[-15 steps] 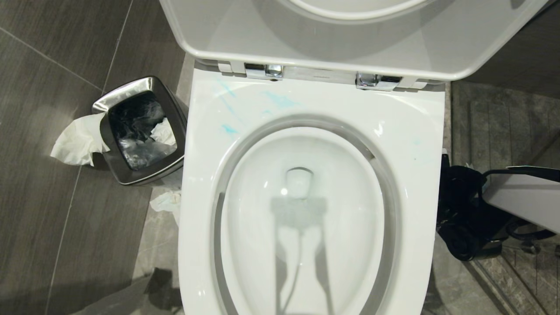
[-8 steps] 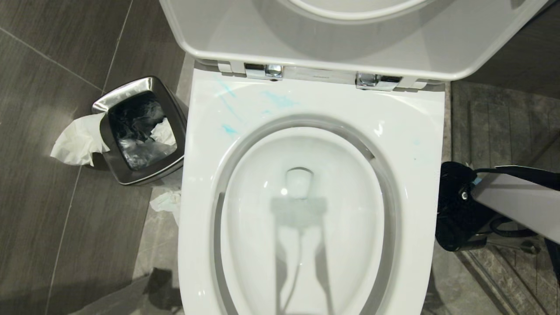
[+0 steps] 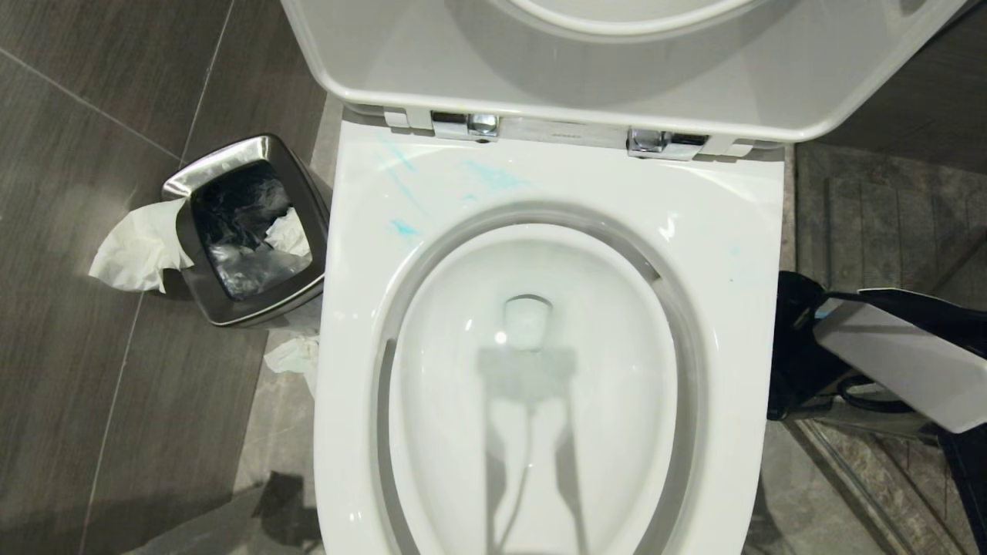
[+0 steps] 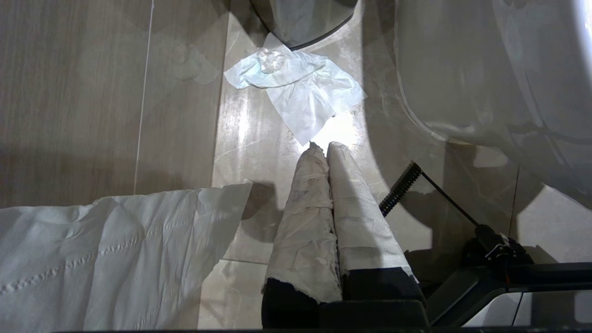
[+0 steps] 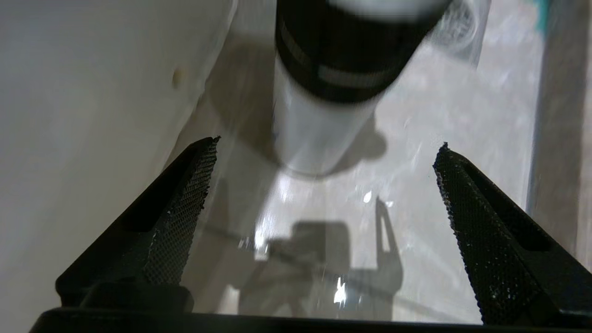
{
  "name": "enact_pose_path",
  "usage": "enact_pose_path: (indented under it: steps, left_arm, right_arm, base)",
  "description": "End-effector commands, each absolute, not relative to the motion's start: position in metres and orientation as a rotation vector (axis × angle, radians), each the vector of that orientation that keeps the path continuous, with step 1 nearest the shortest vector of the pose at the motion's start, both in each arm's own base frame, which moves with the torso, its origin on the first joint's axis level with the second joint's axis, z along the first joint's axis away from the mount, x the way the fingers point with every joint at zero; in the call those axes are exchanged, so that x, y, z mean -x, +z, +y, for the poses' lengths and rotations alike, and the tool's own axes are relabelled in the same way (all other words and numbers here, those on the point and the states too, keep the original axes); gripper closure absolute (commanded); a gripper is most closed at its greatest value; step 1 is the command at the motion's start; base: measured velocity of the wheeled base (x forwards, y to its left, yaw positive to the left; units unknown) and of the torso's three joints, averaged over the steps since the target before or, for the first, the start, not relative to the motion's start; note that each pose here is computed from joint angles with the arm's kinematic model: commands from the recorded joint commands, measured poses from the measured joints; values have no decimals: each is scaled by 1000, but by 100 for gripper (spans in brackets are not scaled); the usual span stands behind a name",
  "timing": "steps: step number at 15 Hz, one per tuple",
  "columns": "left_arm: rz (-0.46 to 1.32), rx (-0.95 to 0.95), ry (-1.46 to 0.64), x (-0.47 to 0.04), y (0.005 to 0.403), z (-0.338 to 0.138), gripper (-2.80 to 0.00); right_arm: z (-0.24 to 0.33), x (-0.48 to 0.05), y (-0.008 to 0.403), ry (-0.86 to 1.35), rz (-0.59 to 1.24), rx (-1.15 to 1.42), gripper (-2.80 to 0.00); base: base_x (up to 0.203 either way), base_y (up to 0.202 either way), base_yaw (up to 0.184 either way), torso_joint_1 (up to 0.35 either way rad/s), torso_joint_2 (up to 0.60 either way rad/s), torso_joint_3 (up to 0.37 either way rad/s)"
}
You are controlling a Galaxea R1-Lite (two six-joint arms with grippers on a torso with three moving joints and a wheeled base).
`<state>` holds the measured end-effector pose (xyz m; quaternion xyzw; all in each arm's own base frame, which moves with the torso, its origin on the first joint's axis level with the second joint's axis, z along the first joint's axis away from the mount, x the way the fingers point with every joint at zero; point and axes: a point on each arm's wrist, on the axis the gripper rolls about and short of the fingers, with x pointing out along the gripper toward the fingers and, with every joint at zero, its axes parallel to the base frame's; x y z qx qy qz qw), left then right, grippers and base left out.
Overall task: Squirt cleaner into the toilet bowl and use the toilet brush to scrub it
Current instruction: Pour in the cleaning agent
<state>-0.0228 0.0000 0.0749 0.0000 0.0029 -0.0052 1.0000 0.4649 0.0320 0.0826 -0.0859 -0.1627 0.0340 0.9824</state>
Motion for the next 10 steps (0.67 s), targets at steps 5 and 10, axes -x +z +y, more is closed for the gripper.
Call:
enact_pose_path:
  steps: [5, 10]
  left_arm:
    - [9, 0, -12, 23, 74, 0, 0]
    - [9, 0, -11, 23, 74, 0, 0]
  right_arm:
    - [32, -489, 87, 54, -438, 182, -280]
    - [29, -503, 92, 37, -517, 189, -280]
  base:
    - [0, 0, 0, 0, 0, 0]
    - [0, 0, 0, 0, 0, 0]
